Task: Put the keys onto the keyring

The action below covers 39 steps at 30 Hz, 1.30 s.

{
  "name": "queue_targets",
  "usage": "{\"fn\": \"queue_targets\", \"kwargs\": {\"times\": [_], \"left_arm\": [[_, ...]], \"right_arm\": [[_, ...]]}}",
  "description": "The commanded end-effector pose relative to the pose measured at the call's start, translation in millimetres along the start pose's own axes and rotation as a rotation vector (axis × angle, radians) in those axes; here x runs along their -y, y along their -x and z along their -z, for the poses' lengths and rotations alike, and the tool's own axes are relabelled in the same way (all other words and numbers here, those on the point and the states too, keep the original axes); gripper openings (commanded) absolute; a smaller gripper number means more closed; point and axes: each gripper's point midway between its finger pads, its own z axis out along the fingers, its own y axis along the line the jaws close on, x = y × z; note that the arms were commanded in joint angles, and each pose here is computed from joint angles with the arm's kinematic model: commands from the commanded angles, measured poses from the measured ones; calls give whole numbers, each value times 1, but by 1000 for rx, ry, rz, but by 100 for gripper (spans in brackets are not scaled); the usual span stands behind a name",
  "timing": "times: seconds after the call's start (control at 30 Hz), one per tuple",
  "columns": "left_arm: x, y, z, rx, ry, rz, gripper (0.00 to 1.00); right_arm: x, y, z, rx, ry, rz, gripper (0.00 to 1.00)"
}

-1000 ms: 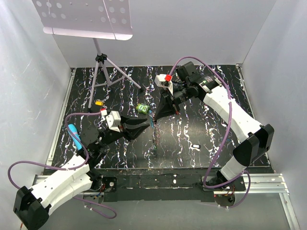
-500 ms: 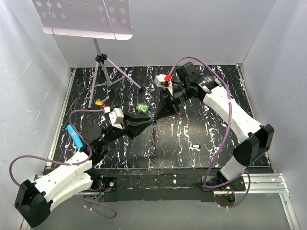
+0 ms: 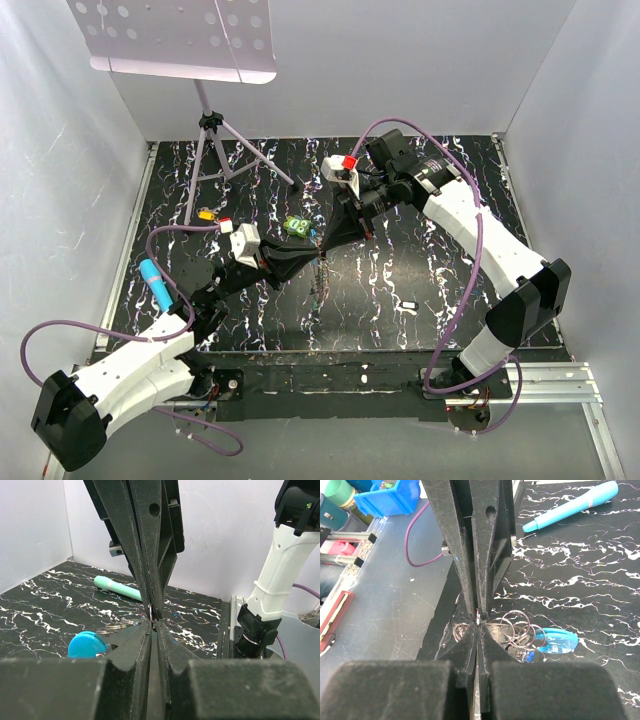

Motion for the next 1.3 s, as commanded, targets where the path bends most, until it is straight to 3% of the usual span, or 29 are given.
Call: {"fn": "queue_targets", "kwargs": {"times": [0.0,0.33,0.43,0.5,0.63,0.73,0.97,1.27], "left_arm": [[5,20,-5,40,-27,-27,8],[0,19,-6,32,-1,-21,11],[1,18,-6,29,-6,-20,9],[1,18,-7,26,-9,-19,1],[2,17,-6,12,-10,-19,0],[-1,11,-2,-55,14,-26,0],[1,2,9,-289,10,-63,0],[3,3,6,-409,-20,-57,0]], "right_arm": [[-12,14,-2,44,48,54,1],[-12,12,-4,40,50,49,1],[-11,12,-4,40,50,50,1],[-12,11,-4,39,52,46,1],[-12,10,-5,38,52,45,1],[-13,8,-4,30,44,53,3],[-17,2,-1,3,39,90,24],[-22,-1,-7,-5,65,94,26]]}}
